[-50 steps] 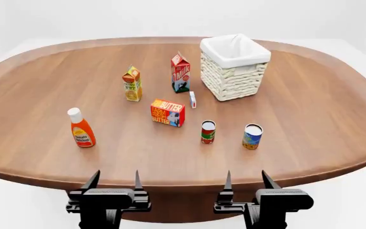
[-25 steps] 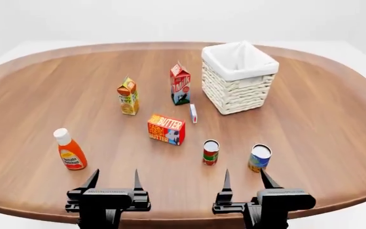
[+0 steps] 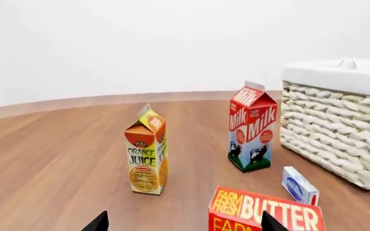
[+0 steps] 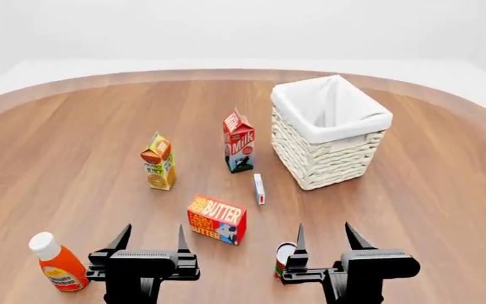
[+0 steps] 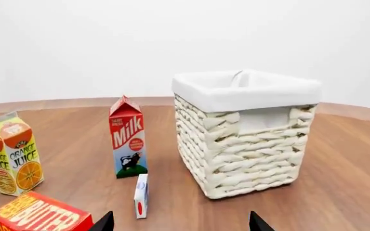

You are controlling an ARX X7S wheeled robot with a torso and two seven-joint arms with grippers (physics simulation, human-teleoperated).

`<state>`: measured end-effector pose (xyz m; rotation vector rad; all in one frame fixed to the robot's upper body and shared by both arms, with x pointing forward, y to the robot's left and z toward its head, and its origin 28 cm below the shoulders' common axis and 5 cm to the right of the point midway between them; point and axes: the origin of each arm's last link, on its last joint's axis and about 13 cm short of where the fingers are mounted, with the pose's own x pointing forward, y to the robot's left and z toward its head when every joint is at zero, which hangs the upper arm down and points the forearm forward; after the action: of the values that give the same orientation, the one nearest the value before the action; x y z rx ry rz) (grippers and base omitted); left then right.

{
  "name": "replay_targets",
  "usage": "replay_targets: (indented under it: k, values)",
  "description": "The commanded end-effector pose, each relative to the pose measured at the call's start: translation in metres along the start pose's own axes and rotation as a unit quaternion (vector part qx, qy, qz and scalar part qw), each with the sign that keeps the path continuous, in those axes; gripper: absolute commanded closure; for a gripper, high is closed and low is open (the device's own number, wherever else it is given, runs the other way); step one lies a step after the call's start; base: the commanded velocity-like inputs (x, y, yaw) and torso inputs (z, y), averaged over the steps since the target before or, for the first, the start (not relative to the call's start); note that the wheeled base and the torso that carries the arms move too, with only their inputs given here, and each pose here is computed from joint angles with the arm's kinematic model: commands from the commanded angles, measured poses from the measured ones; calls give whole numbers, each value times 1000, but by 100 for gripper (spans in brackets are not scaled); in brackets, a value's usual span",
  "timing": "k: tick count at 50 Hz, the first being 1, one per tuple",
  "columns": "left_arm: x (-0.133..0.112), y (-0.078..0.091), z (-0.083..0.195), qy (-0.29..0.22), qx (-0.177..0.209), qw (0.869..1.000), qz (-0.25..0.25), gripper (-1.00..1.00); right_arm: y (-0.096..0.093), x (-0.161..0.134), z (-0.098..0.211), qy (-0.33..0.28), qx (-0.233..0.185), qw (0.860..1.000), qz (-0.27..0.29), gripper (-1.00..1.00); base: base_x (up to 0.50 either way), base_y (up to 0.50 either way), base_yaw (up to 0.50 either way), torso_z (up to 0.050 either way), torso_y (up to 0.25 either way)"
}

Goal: Pick up the cream cheese box and the butter, and put them in the basket.

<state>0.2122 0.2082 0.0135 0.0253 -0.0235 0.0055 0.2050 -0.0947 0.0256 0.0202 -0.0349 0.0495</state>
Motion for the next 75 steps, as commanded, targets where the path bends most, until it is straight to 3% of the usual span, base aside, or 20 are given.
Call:
replay_targets:
  k: [1, 23, 56, 75]
  values:
    - [0, 0, 0, 0, 1, 1000, 0, -100, 0, 0, -1, 1, 0, 1000, 1, -100, 500, 0, 0, 0, 0]
    - [0, 0, 0, -1, 4, 1000, 0, -100, 1, 1, -2, 1, -3, 1000, -2, -100, 490, 0, 0, 0, 1]
    - [0, 0, -1, -1, 5, 1000, -1, -100, 2, 0, 1, -19, 2, 1000, 10, -100, 0, 110, 0, 0, 0]
    - [0, 0, -1, -2, 8, 1000, -2, -100, 3, 0, 0, -18, 5, 1000, 13, -100, 326, 0, 0, 0, 1]
